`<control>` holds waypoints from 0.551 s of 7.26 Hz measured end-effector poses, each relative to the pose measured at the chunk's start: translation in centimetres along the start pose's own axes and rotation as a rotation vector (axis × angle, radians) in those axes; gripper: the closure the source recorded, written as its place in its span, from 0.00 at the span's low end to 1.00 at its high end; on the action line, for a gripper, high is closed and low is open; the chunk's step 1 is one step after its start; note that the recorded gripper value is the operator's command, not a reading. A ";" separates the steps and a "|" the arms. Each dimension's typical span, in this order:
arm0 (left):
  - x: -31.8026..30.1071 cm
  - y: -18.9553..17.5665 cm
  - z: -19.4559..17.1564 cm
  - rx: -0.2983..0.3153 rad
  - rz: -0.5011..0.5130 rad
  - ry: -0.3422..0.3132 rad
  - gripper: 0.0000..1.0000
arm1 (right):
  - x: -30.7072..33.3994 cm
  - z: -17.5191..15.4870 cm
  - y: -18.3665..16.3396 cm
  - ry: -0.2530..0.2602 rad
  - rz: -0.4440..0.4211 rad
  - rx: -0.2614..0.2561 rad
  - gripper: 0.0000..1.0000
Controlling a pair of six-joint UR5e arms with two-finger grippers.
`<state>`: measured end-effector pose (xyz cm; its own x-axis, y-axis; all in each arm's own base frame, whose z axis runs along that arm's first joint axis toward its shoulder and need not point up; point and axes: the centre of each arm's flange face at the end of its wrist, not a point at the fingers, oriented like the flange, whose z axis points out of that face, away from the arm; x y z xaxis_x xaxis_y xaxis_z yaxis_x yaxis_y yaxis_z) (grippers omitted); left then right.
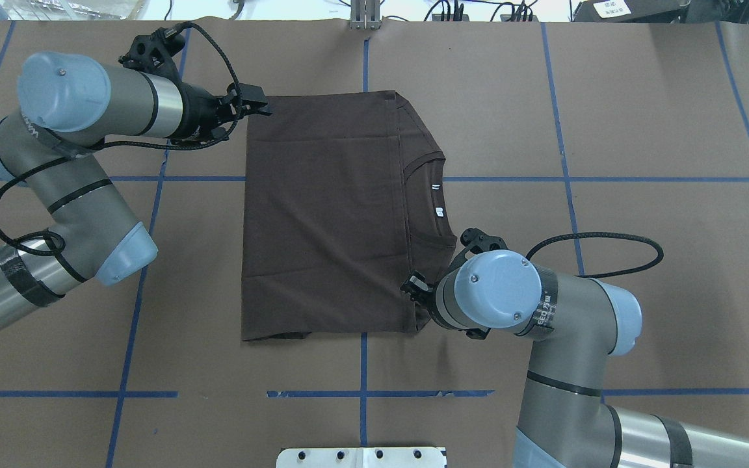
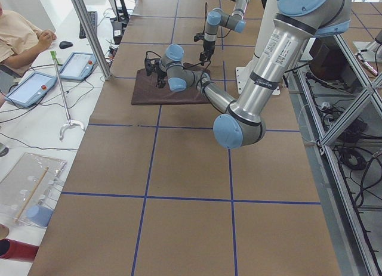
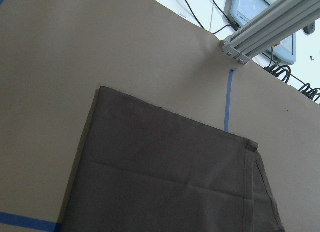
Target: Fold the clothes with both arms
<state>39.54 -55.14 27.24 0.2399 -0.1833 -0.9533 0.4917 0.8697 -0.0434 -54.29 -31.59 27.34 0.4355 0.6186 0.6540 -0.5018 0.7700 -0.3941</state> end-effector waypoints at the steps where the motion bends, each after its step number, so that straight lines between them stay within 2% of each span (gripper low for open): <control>1: 0.0 0.0 0.0 0.001 0.000 0.000 0.00 | -0.1 0.3 0.9 -0.021 0.095 0.019 0.27; 3: 0.0 0.0 0.0 0.001 0.000 -0.001 0.00 | -1.6 1.7 2.1 -0.033 0.218 0.040 0.25; 4: 0.0 0.0 0.0 0.001 -0.001 -0.001 0.00 | -1.9 2.4 2.3 -0.028 0.237 0.047 0.25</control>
<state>39.53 -55.15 27.25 0.2406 -0.1843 -0.9530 0.4930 0.8689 -0.0436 -58.10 -31.38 26.74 0.2806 0.7760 0.5649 -0.6218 0.5953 -0.5089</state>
